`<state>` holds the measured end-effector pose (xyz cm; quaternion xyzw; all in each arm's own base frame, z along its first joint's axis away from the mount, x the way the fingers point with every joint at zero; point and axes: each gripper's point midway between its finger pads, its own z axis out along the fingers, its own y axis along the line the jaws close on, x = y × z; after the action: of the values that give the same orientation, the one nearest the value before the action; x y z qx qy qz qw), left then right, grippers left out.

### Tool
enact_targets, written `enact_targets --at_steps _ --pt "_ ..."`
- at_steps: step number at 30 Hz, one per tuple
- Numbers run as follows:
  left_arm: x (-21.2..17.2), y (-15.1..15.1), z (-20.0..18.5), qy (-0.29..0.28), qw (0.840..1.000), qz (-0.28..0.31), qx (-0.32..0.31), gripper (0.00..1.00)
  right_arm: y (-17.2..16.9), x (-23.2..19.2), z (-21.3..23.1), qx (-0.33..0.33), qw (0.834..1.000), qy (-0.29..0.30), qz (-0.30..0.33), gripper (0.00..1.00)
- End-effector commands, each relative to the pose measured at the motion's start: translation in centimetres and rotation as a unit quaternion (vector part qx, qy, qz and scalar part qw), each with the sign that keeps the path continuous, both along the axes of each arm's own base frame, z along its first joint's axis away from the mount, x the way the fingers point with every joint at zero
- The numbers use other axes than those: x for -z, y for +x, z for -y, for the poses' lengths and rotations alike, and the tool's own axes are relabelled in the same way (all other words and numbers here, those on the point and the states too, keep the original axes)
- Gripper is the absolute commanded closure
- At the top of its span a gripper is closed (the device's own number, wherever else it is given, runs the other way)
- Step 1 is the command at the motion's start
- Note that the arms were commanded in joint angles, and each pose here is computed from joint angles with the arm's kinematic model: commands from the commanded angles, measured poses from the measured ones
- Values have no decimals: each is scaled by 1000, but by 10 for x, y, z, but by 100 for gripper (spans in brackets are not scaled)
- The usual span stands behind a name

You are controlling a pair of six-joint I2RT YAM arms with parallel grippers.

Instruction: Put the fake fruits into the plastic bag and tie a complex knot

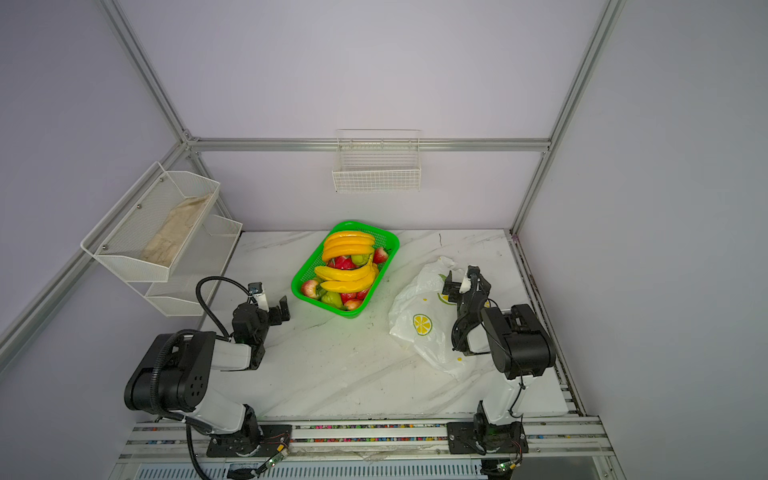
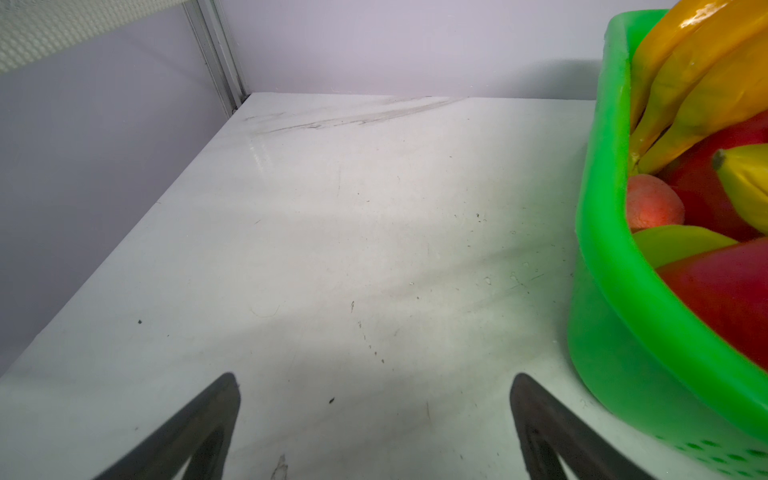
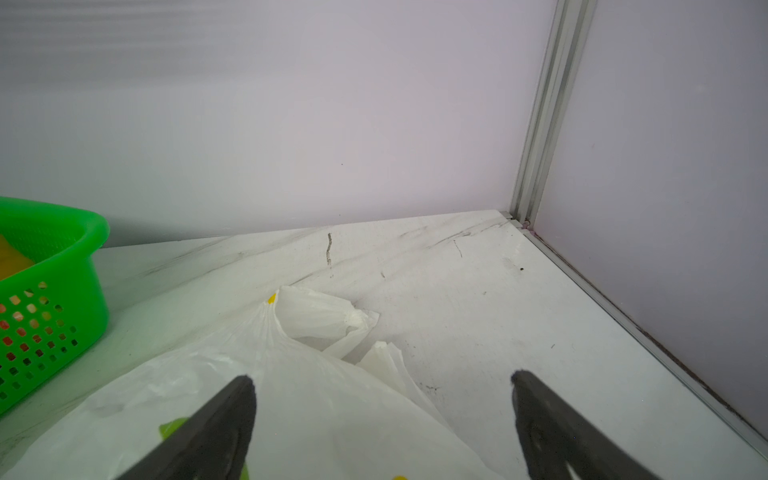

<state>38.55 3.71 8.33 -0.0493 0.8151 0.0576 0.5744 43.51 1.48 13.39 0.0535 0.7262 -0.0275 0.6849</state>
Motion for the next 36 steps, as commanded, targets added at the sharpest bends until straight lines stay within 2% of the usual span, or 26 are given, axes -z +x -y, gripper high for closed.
enact_targets --at_steps 1,24,25,27,29,31,32,34,36 --pt "-29 16 0 10 999 46 2 0 0 -2 3 5 1000 -5 5 3" --pt "-30 16 1 11 999 45 3 0 2 0 4 2 1000 7 1 3" --pt "-30 15 -2 12 999 48 -5 0 -2 -7 12 26 1000 3 14 3" --pt "-45 5 -21 10 996 65 -67 0 -13 -28 22 65 997 12 36 3" --pt "-72 -12 -47 -6 985 75 -156 0 -23 -54 41 121 991 34 44 3" --pt "-85 -32 -71 -69 961 77 -258 0 -34 -78 58 168 978 105 62 3" --pt "-89 -40 -78 -97 951 71 -285 0 -37 -89 59 172 975 124 61 3" --pt "-99 -40 -71 -136 953 64 -264 0 -34 -105 53 158 976 146 44 3" --pt "-110 -33 -51 -180 959 61 -212 0 -21 -106 31 107 980 168 7 3"
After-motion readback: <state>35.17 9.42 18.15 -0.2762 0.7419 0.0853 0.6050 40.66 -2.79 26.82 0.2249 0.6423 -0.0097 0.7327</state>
